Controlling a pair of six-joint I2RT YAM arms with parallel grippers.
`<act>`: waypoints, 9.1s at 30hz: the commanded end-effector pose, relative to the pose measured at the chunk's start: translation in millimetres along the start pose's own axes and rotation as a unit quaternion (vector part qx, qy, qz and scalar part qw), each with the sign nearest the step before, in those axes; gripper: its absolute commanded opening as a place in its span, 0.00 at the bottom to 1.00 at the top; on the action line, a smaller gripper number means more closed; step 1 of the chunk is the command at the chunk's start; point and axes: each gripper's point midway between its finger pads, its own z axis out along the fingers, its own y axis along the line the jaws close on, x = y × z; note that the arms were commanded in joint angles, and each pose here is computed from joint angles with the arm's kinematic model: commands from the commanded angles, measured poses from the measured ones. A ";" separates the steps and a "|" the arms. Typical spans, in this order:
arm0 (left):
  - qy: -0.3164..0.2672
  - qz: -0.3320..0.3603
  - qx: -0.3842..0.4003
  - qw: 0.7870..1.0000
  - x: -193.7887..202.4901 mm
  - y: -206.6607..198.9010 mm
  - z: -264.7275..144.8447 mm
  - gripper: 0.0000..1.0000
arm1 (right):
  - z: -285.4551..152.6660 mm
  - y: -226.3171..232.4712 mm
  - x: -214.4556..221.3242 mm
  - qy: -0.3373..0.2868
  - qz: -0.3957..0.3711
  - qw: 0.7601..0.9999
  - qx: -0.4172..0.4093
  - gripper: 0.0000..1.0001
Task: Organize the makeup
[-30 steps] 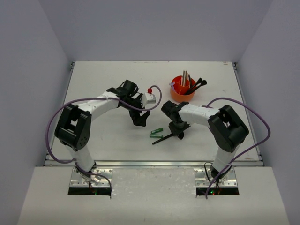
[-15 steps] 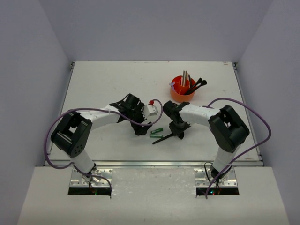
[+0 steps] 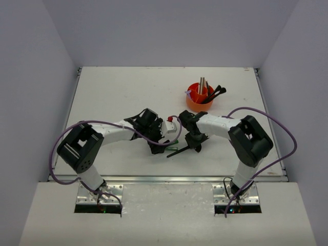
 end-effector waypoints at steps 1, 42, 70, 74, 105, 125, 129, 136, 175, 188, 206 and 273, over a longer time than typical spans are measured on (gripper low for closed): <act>-0.023 0.008 0.012 1.000 -12.6 -7.7 7.2 1.00 | 10.7 -21.5 -11.6 -0.029 0.009 0.999 0.034 0.00; 0.013 -0.002 -0.035 0.999 -6.0 8.4 31.5 1.00 | -30.3 -21.9 -82.1 -0.182 -0.062 0.979 -0.075 0.00; 0.010 -0.009 -0.034 0.999 -4.9 4.9 29.4 1.00 | -288.6 158.7 -238.8 -0.574 -0.286 0.645 -0.416 0.00; 0.007 -0.009 -0.037 0.999 -5.6 5.5 28.7 1.00 | -287.7 179.6 -253.0 -0.603 -0.280 0.638 -0.390 0.00; 0.009 -0.018 -0.043 0.999 -3.8 6.2 28.2 1.00 | -171.6 182.0 -245.6 -0.531 -0.224 0.735 -0.357 0.00; 0.014 -0.023 -0.038 0.999 -0.3 3.6 28.2 1.00 | -139.6 173.3 -273.1 -0.565 -0.259 0.744 -0.243 0.00; 0.015 -0.023 -0.039 0.999 -0.1 4.2 27.6 1.00 | -135.5 175.5 -278.3 -0.565 -0.263 0.744 -0.241 0.00; 0.017 -0.023 -0.039 0.999 1.6 3.2 27.1 1.00 | -126.1 178.0 -290.6 -0.556 -0.262 0.752 -0.238 0.00; 0.021 -0.012 -0.048 0.999 4.7 5.9 23.9 1.00 | -113.4 240.5 -293.3 -0.474 -0.353 0.737 -0.329 0.00; 0.022 -0.013 -0.048 0.998 6.0 5.5 24.5 1.00 | -114.8 249.7 -272.6 -0.447 -0.398 0.712 -0.368 0.00; 0.019 -0.011 -0.047 0.999 3.8 5.9 24.7 1.00 | -194.5 233.5 -285.5 -0.493 -0.351 0.683 -0.409 0.44; 0.018 -0.024 -0.033 0.999 0.8 0.7 23.1 1.00 | -82.2 11.1 63.9 -0.231 -0.681 0.330 -0.612 0.52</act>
